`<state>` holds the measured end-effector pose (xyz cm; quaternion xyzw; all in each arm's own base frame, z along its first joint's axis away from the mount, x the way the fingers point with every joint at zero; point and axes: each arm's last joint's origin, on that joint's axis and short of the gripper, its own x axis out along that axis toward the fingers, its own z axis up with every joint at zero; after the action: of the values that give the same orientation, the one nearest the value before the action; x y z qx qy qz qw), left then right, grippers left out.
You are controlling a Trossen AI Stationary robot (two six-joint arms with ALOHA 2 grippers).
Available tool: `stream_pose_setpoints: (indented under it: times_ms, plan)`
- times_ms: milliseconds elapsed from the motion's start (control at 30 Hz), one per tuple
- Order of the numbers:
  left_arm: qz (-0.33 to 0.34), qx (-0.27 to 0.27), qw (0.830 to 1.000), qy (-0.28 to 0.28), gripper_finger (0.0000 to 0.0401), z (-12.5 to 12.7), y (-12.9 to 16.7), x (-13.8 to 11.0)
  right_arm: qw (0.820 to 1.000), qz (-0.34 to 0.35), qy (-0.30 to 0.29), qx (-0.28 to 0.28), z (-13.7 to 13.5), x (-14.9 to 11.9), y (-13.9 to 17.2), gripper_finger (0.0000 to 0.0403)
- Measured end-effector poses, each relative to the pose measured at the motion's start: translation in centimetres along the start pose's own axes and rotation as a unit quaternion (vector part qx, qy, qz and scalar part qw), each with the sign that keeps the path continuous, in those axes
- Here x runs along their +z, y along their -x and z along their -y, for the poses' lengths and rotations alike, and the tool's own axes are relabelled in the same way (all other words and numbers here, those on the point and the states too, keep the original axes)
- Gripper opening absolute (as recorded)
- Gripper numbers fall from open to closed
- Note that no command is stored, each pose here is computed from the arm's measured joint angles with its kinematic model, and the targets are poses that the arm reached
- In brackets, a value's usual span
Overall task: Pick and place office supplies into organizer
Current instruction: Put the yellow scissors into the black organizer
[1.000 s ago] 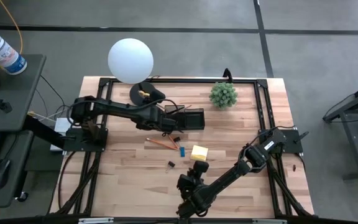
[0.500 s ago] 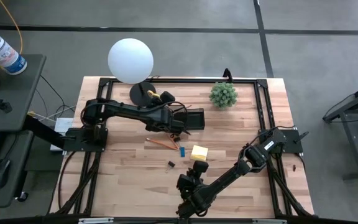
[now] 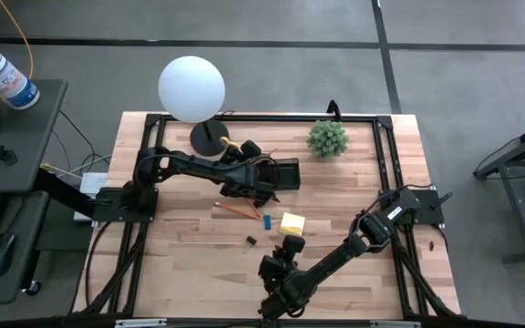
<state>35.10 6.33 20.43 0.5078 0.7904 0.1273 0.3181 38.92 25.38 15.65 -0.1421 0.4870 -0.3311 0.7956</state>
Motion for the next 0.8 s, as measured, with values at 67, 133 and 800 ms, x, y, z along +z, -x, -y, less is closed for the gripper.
stream_pose_setpoints:
  times_ms: [67, 133, 800]
  plan:
    - [0.002, 0.001, 1.000, 0.004, 0.0014, -0.01, -0.03, 0.16, 1.000, 0.005, 0.000, -0.002, 0.00, 0.04, 0.00, 0.0078]
    - [0.005, 0.001, 1.000, 0.009, 0.0014, -0.06, -0.03, 0.26, 1.000, 0.007, 0.001, 0.000, -0.07, 0.08, 0.00, 0.0078]
    - [0.004, 0.020, 1.000, 0.014, 0.0080, -0.24, 0.02, 0.56, 1.000, 0.008, 0.001, 0.003, -0.13, 0.12, 0.00, 0.0078]
